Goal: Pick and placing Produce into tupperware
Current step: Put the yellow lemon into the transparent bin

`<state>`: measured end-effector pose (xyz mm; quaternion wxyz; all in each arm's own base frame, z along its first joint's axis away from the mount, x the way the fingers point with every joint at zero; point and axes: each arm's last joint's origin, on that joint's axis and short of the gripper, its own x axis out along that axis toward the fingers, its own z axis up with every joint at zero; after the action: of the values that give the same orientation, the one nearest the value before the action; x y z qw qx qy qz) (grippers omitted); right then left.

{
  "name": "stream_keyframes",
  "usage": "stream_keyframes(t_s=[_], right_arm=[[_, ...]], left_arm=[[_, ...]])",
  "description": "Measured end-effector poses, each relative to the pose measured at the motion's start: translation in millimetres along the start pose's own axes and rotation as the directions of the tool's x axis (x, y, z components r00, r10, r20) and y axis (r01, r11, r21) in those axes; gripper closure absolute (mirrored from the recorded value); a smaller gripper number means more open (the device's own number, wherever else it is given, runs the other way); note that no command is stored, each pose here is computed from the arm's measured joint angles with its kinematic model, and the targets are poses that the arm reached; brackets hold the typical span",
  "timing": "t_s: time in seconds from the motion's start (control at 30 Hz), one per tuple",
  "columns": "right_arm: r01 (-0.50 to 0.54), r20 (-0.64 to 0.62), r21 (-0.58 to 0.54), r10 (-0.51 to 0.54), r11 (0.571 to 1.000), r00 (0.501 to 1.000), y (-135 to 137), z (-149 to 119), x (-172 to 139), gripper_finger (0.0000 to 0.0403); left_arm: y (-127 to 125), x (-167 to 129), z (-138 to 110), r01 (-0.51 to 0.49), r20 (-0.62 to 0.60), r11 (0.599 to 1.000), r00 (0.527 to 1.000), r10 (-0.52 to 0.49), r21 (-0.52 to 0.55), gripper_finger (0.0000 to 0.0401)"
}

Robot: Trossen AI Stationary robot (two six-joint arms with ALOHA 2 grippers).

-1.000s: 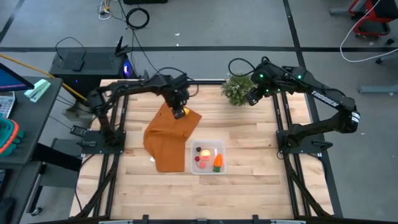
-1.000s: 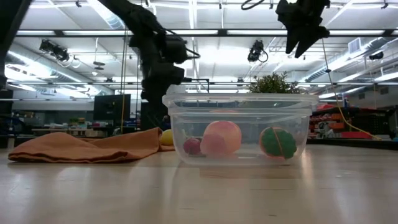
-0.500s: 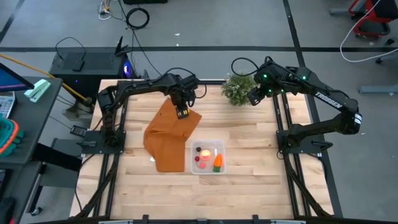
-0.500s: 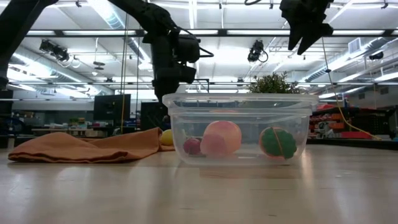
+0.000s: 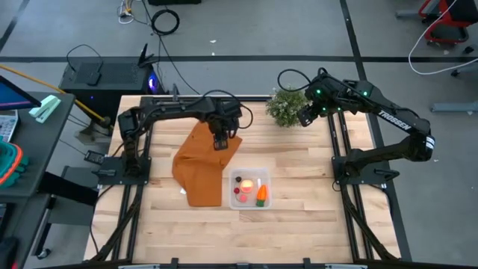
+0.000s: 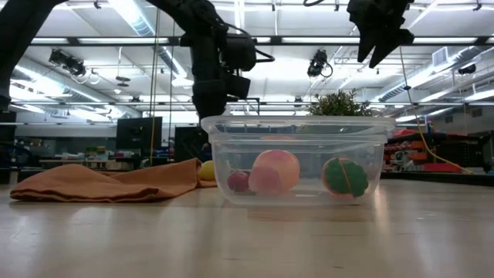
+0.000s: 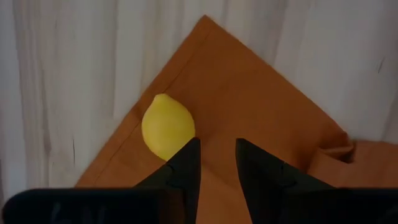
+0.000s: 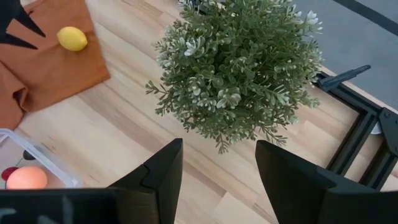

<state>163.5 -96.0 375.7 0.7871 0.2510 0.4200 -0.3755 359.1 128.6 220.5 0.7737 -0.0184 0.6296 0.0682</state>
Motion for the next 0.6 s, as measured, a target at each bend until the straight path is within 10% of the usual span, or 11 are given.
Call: stream_keyframes(t_s=[0.6], right_arm=[[0.0, 0.0, 0.01, 0.0, 1.0, 1.0, 0.0, 0.0, 0.0, 0.0229]], left_arm=[[1.4, 0.0, -5.4, -0.049, -0.062, 0.998, 0.997, 0.048, -0.026, 0.0294]])
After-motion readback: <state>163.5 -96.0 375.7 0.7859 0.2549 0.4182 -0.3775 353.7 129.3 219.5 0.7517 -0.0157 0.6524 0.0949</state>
